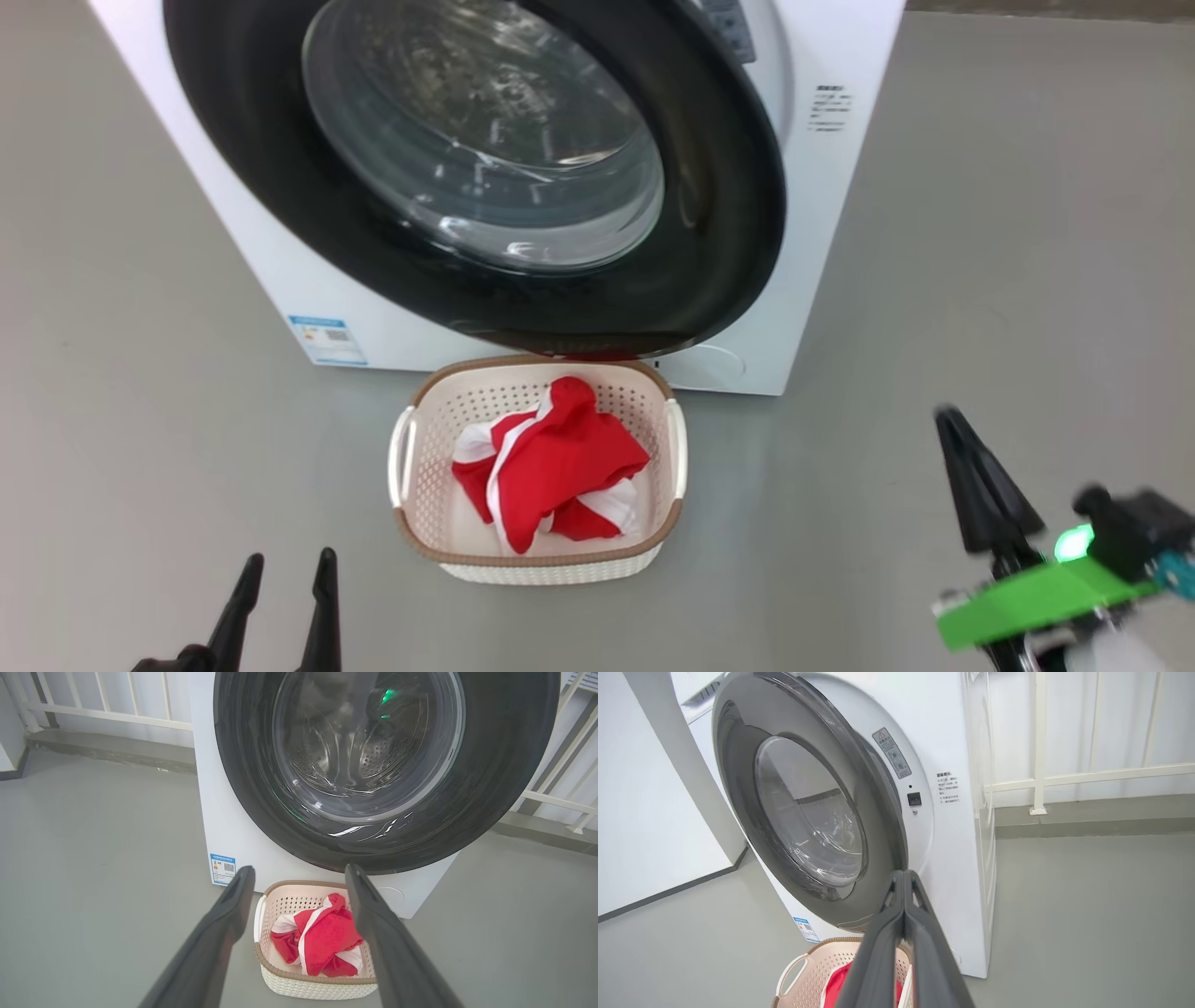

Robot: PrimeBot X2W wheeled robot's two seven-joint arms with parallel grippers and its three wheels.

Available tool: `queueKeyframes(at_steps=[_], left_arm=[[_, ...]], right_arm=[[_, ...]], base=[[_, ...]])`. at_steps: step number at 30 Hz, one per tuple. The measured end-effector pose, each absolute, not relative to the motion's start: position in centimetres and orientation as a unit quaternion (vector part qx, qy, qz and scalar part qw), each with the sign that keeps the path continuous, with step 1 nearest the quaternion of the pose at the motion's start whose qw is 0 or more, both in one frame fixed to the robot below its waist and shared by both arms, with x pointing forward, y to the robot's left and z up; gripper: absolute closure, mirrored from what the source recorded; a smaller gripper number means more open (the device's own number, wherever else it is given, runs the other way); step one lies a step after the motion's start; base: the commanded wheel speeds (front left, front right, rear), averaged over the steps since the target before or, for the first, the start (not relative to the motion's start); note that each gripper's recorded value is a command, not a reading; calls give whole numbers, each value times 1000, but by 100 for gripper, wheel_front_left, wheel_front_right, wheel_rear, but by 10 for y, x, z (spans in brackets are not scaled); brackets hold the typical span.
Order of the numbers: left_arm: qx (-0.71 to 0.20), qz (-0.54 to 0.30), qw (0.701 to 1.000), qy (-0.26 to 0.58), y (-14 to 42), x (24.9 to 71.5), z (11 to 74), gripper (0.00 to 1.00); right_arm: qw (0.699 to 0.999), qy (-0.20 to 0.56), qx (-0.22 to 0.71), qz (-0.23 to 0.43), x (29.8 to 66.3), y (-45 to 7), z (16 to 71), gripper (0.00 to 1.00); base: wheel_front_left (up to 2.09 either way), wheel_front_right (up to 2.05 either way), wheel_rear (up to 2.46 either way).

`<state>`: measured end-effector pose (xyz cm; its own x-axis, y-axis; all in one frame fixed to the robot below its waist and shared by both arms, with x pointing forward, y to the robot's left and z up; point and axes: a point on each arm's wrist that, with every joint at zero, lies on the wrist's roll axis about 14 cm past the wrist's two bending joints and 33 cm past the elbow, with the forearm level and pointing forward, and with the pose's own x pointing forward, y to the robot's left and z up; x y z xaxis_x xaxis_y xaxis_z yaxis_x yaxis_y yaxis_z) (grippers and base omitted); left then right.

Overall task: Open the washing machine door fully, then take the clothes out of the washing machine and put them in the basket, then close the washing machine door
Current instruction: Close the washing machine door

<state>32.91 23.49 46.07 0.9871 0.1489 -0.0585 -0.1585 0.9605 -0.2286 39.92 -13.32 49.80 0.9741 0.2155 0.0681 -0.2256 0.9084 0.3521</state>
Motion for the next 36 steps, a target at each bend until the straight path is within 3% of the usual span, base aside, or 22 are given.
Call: queueKeyframes(at_steps=[13, 36], left_arm=[[-138, 88, 986, 18, 237, 335, 461, 0], [-165, 110, 979, 50, 247, 376, 436, 0]], right_arm=[[953, -76, 172, 238, 468, -51, 553, 100], [938, -54, 211, 271, 572, -5, 519, 100]], base=[[0, 0, 0], [0, 0, 0]])
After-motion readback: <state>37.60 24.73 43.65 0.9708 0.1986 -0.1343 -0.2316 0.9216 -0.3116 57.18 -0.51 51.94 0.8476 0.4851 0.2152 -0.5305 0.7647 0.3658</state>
